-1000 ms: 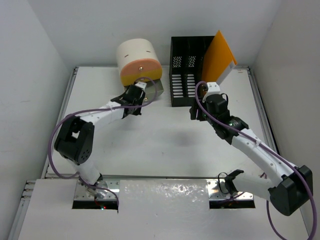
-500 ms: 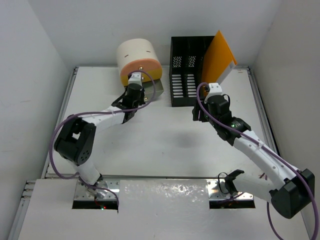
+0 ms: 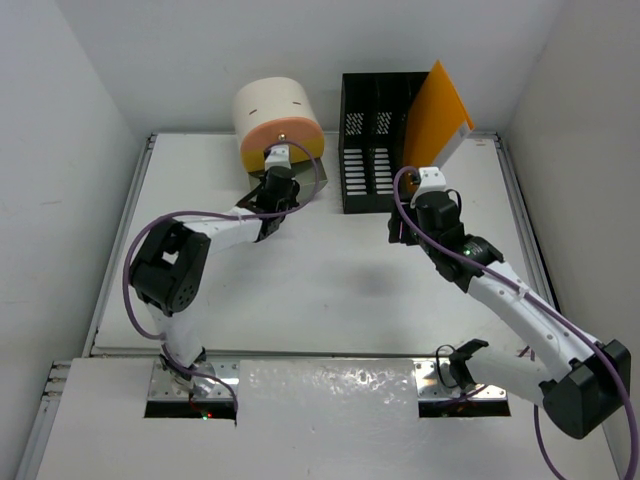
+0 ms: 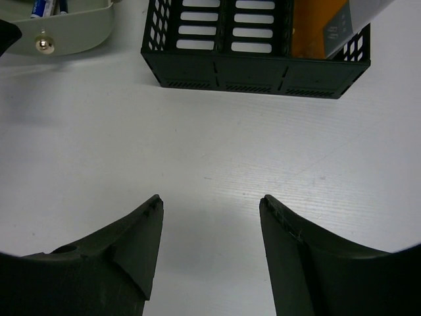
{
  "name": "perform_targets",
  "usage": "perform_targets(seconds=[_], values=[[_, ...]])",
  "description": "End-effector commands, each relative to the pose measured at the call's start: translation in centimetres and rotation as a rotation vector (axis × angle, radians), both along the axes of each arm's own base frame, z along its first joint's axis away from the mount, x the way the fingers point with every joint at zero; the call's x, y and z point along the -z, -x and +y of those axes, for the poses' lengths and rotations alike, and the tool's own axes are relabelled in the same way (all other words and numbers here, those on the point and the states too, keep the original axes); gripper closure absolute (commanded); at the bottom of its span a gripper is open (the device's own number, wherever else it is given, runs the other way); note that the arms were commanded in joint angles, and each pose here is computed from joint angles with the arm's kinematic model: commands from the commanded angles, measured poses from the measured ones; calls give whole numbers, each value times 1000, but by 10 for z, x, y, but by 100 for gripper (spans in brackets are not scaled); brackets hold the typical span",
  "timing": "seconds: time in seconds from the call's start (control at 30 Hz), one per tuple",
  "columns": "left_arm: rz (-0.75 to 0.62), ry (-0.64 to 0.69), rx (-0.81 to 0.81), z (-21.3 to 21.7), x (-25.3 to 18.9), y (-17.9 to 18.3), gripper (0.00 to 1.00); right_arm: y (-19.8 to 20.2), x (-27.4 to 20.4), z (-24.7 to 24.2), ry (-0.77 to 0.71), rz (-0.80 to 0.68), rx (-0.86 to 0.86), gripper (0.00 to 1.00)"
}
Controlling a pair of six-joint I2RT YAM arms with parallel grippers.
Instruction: Organize the desk
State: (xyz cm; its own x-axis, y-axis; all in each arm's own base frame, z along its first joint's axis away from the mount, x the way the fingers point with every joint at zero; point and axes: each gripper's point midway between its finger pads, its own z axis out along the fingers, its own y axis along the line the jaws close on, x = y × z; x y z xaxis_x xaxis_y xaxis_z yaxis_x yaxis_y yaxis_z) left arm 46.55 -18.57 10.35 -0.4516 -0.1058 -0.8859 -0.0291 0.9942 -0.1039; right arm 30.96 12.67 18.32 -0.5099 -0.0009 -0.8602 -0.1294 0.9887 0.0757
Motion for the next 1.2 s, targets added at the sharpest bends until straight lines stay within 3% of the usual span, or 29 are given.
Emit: perform_targets(seconds=[0.0, 0.23, 0.63, 1.17], values=[[-62, 44, -16, -9, -12, -12, 100, -5, -24, -3, -11, -63, 18, 41], [-49, 33, -43, -11, 9, -23, 100, -4, -23, -7, 3, -57, 26, 41], [-184, 8, -163, -7, -17, -47, 100, -3, -21, -12, 35, -57, 35, 41], [-253, -95, -295, 5, -17, -73, 100, -2, -18, -15, 62, -46, 32, 41]])
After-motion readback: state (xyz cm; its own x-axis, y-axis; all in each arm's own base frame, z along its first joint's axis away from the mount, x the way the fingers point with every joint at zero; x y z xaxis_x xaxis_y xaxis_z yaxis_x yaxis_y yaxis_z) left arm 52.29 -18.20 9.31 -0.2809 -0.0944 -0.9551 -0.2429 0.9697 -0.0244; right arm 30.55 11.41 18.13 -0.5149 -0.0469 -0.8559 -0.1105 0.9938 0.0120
